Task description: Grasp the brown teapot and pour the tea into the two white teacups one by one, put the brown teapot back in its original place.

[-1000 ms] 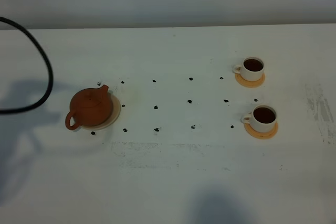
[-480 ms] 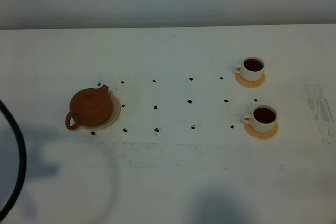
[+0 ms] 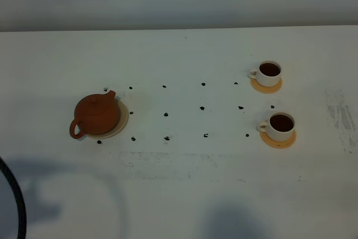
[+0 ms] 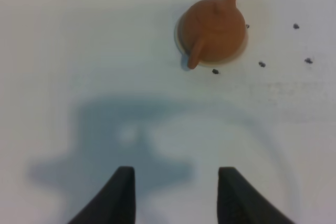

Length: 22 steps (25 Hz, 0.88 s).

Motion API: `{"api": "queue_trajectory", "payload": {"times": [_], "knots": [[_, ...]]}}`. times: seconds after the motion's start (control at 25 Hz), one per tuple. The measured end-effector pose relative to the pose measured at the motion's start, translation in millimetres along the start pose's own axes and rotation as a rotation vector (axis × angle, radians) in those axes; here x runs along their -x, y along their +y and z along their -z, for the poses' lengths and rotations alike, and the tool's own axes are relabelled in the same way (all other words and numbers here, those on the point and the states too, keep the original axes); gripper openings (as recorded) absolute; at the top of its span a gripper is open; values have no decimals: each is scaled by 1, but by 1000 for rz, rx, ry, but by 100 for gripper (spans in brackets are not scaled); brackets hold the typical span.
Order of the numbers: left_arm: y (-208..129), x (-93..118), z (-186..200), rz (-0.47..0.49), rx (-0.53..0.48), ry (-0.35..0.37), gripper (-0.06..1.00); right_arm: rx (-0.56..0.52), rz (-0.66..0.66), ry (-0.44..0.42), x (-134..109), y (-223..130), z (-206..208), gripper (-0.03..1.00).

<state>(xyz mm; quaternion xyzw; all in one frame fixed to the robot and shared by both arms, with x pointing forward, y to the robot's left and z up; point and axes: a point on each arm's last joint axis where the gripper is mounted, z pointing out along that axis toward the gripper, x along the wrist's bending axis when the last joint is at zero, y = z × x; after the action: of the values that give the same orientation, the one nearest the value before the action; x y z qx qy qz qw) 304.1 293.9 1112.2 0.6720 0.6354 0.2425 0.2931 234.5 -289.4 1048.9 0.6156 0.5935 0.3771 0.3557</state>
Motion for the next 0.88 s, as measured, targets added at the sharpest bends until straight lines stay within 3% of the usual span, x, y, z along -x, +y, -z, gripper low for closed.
{"api": "queue_trajectory", "payload": {"times": [0.32,0.52,0.88], "knots": [[-65,4,-10,2,81,9,35,0,0,0,0,0,0,22],[-84,3,-10,2,74,19,35,0,-2,2,0,0,0,22],[-96,-1,3,-9,182,24,35,1,-2,2,0,0,0,22]]}}
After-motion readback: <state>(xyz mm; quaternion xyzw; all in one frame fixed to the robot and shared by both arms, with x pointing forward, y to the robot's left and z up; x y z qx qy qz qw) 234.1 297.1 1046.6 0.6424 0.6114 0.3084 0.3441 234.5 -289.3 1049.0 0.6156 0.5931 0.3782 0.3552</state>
